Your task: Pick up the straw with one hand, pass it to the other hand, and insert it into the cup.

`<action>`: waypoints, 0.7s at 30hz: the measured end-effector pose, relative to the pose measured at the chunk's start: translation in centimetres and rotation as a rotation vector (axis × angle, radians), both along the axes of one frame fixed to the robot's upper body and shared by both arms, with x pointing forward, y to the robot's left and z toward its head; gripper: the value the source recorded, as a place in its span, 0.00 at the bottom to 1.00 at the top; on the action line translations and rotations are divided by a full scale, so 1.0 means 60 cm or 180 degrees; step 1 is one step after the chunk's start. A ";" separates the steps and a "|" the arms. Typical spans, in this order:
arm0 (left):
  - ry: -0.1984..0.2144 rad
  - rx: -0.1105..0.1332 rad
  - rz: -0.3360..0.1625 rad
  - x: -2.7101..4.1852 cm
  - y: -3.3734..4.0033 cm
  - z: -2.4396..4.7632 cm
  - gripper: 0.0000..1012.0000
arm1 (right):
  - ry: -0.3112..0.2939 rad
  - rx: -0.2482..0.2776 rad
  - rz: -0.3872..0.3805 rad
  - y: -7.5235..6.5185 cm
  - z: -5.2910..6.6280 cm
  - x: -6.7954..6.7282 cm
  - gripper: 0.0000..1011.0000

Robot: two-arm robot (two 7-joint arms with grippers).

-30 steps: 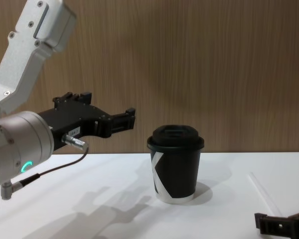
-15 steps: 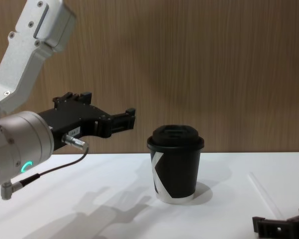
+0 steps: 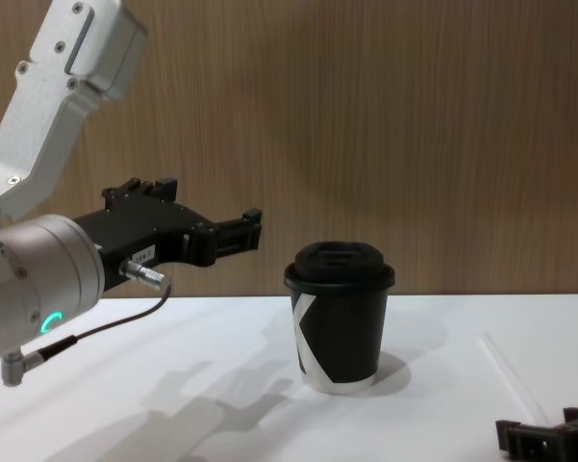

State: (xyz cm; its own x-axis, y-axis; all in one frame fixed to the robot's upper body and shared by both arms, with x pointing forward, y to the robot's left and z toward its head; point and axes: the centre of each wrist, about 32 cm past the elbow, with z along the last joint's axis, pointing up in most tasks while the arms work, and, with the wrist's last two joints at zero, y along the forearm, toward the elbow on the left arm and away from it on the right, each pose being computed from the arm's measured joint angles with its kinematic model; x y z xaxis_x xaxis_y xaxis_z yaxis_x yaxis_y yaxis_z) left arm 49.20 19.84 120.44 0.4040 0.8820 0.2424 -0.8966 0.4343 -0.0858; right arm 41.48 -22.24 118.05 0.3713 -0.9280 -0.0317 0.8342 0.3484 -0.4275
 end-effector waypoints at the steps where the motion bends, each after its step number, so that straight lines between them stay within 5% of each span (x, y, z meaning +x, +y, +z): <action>1: 0.0000 0.0000 0.0000 0.000 0.000 0.000 0.99 | 0.0003 0.0000 0.0002 0.000 0.000 0.000 0.72; 21: 0.0000 0.0000 0.0000 0.000 0.000 0.000 0.99 | 0.0012 0.0000 0.0012 0.000 0.001 0.000 0.08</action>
